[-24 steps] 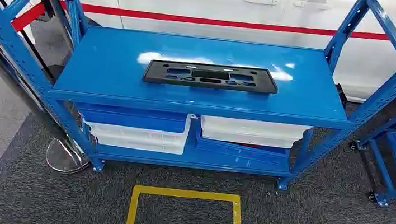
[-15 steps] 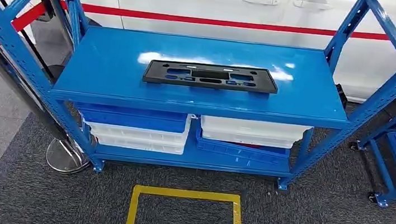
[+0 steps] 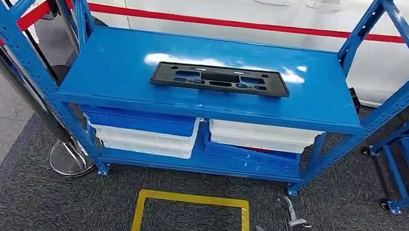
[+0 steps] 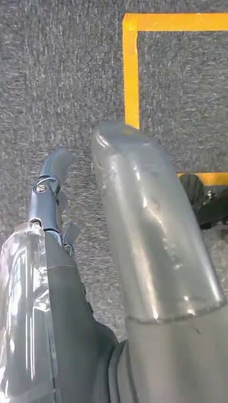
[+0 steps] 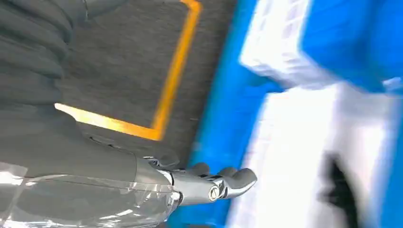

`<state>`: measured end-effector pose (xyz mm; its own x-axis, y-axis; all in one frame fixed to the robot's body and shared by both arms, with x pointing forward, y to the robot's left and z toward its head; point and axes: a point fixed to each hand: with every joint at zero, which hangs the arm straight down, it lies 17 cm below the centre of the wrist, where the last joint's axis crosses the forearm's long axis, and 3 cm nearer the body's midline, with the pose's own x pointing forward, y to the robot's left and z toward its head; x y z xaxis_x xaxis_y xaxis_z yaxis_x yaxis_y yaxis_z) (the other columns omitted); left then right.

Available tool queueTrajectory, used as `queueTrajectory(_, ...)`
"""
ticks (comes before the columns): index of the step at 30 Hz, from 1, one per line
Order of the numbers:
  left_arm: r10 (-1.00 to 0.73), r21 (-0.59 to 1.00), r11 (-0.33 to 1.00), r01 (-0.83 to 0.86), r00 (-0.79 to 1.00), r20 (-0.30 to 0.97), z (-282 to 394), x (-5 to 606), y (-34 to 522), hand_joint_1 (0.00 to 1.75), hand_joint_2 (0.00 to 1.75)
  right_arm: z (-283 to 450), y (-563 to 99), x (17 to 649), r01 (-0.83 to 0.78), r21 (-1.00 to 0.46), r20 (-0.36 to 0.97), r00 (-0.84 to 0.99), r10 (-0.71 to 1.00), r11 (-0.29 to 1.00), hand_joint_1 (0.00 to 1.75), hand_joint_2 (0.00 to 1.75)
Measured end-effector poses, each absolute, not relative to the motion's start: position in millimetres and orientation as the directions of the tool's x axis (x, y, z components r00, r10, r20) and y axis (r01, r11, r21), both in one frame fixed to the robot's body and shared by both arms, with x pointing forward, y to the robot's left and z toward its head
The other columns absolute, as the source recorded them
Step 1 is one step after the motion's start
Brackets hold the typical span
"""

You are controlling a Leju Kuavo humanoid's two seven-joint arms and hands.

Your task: Take the parts from the cabinet and place them on the table.

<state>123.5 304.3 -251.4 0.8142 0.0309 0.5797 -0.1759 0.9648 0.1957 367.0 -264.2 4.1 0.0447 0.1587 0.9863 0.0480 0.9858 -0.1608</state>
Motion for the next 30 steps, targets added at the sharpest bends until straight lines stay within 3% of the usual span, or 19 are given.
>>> queueTrajectory(6, 0.025, 0.192, 0.967, -0.168, 0.811, 0.584, -251.5, 119.7, 302.1, 0.0, 0.0, 76.5, -244.9, 379.2, -0.021, -0.151, 0.979, -0.143, 0.147, 0.988, 0.0, 1.75)
queueTrajectory(15, 0.015, 0.187, 0.969, -0.159, 0.799, 0.602, -249.8, 123.0, 303.1, 0.0, 0.0, 176.7, -181.9, 363.9, -0.257, -0.099, 0.939, -0.344, 0.005, 0.961, 0.0, 1.75)
queueTrajectory(20, 0.001, 0.187, 0.972, -0.142, 0.8, 0.601, -250.1, 121.1, 300.8, 0.0, 0.0, 194.2, -156.3, 355.1, -0.278, -0.236, 0.898, -0.428, 0.1, 0.931, 0.0, 1.75)
queueTrajectory(30, -0.024, 0.183, 0.977, -0.108, 0.799, 0.601, -250.0, 124.0, 294.8, 0.0, 0.0, 220.7, -129.2, 358.6, -0.153, -0.542, 0.715, -0.602, 0.357, 0.827, 0.0, 1.75)
